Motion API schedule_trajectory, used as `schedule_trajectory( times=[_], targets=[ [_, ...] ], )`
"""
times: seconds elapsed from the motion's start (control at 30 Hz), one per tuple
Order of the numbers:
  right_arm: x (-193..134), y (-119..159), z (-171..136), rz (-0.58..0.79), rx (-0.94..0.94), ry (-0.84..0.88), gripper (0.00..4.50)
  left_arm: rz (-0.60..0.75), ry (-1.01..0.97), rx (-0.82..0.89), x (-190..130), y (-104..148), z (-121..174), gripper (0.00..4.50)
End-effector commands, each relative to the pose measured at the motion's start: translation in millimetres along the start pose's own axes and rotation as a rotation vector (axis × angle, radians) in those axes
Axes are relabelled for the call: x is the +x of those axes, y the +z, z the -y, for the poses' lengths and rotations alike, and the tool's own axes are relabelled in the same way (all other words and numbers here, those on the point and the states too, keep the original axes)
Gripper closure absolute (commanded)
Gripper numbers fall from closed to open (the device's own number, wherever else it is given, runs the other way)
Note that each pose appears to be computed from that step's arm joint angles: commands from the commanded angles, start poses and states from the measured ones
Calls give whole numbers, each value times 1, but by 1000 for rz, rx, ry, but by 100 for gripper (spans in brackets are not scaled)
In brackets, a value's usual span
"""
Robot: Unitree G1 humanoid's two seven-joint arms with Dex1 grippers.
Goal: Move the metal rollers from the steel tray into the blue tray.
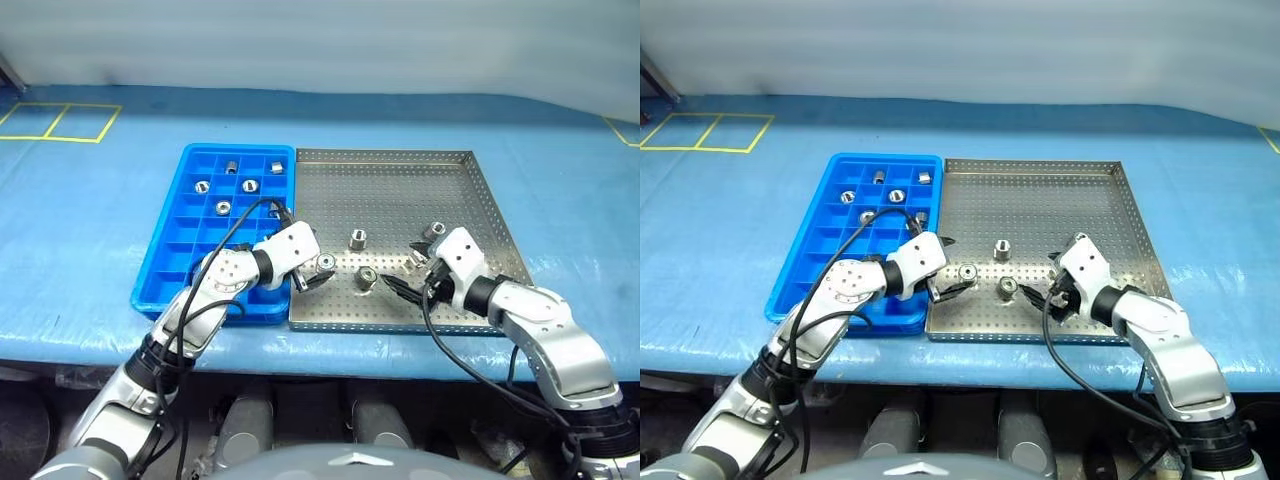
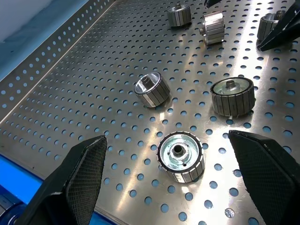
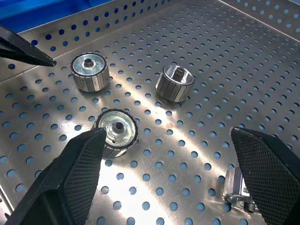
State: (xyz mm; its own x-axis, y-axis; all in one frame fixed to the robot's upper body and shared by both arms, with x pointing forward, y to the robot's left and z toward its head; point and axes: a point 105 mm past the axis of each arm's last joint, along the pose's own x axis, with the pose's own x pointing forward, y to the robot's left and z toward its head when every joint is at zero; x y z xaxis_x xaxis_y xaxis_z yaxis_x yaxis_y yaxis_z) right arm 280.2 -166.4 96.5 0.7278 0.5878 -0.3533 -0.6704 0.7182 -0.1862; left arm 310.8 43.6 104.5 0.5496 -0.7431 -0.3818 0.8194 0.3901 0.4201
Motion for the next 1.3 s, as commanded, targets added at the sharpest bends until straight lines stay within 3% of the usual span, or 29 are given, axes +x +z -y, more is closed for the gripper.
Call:
schedule_trajectory(
  times=[0.03, 0.17, 0.67, 0.77, 0.9, 1.03, 1.13, 1.27, 1.3],
  targets=[
    [-1, 6, -1, 31, -24, -4, 3, -2, -1, 79, 4, 10, -3, 0],
    [-1, 5, -2, 33, -22, -8, 3, -16, -33, 134, 12, 14, -2, 0],
    [-5, 3, -3, 33, -24, -47, 3, -186, -133, 286, 33, -10, 5, 0],
    [-5, 4, -1, 35, -26, -58, 0, -193, -135, 282, 34, -12, 5, 62],
    [-6, 4, 0, 35, -29, -66, 0, -200, -126, 265, 35, -14, 4, 185],
    [-6, 4, 1, 35, -33, -78, 0, -206, -127, 250, 35, -17, 4, 185],
    [-6, 5, 2, 35, -36, -83, 0, -201, -131, 238, 35, -17, 6, 244],
    [-5, 5, 3, 33, -40, -89, 0, -197, -121, 225, 35, -17, 5, 371],
    [-5, 5, 3, 32, -41, -88, 0, -196, -112, 219, 34, -17, 4, 371]
  ],
)
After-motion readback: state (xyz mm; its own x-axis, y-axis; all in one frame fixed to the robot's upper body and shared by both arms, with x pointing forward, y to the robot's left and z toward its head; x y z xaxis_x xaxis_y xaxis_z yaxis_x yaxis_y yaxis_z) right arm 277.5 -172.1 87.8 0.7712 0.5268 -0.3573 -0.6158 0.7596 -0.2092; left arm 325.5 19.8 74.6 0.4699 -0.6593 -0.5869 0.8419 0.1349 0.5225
